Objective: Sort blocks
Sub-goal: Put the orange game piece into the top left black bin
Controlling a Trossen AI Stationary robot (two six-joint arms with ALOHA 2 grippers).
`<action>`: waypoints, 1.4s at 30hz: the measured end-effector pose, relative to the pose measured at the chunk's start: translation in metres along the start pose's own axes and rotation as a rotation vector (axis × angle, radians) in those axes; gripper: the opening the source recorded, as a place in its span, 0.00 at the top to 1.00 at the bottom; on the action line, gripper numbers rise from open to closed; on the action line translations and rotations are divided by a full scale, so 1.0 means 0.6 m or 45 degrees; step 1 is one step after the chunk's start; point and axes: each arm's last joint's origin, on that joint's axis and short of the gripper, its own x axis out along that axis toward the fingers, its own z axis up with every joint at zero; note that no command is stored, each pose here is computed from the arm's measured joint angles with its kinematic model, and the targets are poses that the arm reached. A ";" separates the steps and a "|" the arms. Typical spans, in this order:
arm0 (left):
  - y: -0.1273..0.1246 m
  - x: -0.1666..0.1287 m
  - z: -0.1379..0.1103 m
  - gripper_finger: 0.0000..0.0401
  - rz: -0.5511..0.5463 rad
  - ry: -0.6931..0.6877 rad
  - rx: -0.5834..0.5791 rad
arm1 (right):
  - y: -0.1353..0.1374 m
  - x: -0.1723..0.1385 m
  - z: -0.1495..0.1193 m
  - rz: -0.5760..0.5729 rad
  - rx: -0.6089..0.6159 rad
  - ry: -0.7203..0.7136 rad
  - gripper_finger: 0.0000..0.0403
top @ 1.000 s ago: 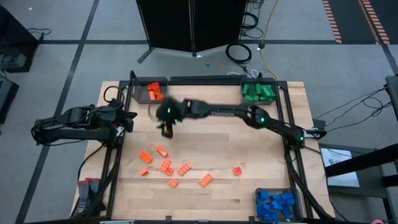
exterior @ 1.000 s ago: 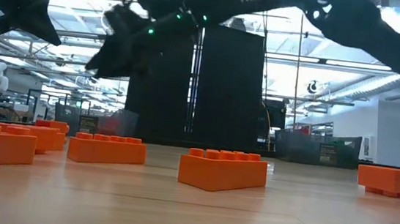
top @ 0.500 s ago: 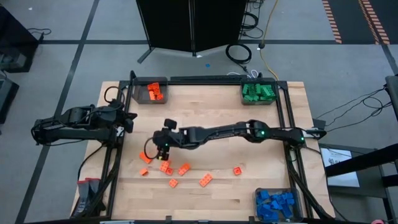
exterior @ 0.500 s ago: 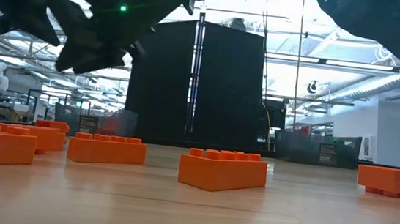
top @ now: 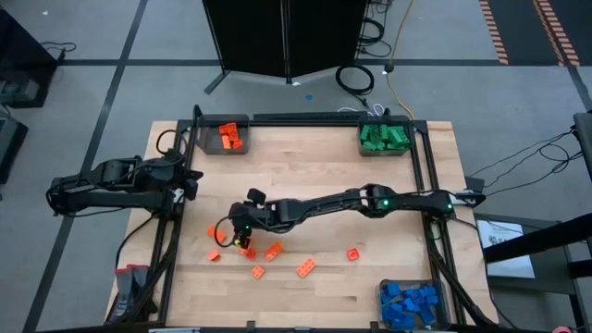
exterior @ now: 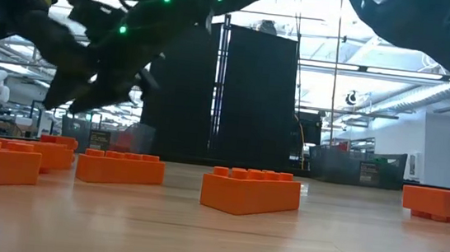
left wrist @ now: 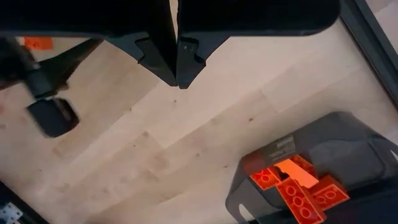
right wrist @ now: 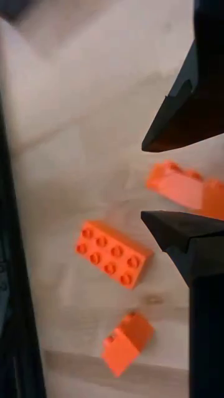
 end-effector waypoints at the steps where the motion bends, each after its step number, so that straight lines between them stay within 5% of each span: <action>1: 0.000 0.000 0.000 1.00 -0.008 0.007 0.000 | 0.001 0.004 -0.003 0.005 0.014 0.002 0.60; 12: 0.002 -0.002 -0.002 1.00 -0.014 0.013 0.032 | -0.004 0.044 -0.065 -0.038 0.157 0.214 0.65; 16: 0.002 -0.003 -0.002 1.00 -0.019 0.006 0.029 | -0.014 0.044 -0.066 0.011 0.157 0.281 0.82; 24: 0.002 -0.003 -0.002 1.00 -0.022 0.003 0.027 | -0.043 0.029 -0.035 0.070 0.139 0.273 0.82; 32: 0.002 -0.004 -0.002 1.00 -0.025 0.000 0.018 | -0.186 0.012 0.078 0.180 0.303 -0.053 0.82; 42: 0.002 -0.004 -0.002 1.00 -0.023 -0.003 0.015 | -0.412 0.016 0.123 0.129 0.607 -0.337 0.82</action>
